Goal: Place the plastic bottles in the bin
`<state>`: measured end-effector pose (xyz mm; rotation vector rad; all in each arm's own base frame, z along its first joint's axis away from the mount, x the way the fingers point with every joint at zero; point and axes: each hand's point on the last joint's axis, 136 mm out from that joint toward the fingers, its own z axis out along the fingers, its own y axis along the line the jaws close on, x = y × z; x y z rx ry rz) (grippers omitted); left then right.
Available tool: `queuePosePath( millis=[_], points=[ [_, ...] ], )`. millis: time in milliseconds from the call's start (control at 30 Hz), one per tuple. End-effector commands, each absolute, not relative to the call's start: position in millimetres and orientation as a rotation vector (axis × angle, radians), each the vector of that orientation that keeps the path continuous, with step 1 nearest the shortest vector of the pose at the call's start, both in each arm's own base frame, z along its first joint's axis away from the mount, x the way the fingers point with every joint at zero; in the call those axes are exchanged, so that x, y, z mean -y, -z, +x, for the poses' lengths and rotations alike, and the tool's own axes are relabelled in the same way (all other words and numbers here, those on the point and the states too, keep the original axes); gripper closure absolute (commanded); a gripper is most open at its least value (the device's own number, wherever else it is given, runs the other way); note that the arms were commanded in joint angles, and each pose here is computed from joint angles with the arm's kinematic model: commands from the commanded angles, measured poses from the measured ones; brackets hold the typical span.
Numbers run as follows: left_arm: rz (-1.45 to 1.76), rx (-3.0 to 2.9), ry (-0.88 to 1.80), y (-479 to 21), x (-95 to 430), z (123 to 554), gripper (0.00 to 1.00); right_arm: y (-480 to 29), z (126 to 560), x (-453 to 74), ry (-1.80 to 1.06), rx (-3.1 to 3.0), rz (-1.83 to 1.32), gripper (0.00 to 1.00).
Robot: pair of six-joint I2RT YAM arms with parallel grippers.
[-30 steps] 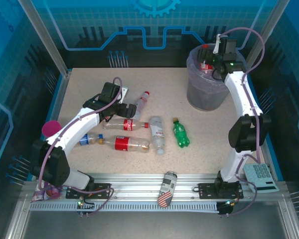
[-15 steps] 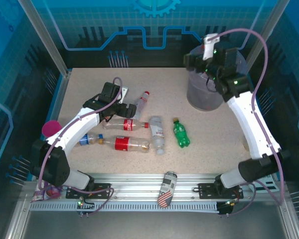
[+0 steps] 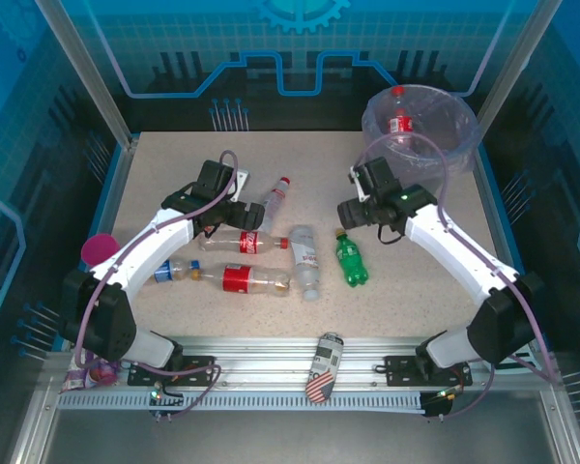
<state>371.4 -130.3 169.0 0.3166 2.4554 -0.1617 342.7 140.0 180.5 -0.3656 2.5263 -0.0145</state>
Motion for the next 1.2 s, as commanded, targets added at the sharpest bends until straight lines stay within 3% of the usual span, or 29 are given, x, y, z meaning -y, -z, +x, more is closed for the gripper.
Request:
queuePosePath(
  millis=[0, 300, 567, 667, 933, 1167],
  points=[
    [0.351, -2.453, 0.142, -172.0, 132.2, 372.9, 0.01, -138.5, 320.2, -151.4, -0.046, -2.663, -0.366, 0.16],
    [0.353, -2.459, 0.134, -169.9, 131.6, 373.4, 0.01, -52.1, 290.8, -165.4, -0.064, -2.879, -0.387, 0.11],
    [0.355, -2.454, 0.129, -171.9, 130.9, 373.1, 0.01, -16.9, 286.0, -162.1, -0.020, -2.947, -0.389, 0.14],
    [0.355, -2.456, 0.128, -171.2, 131.0, 373.2, 0.01, -14.3, 287.1, -161.7, -0.019, -2.937, -0.376, 0.17],
    [0.354, -2.456, 0.129, -171.1, 131.1, 372.9, 0.01, -32.0, 293.3, -154.7, 0.045, -2.869, -0.374, 0.40],
    [0.355, -2.456, 0.134, -171.3, 131.7, 372.9, 0.01, -79.5, 306.7, -169.1, -0.097, -2.762, -0.425, 0.48]
  ],
)
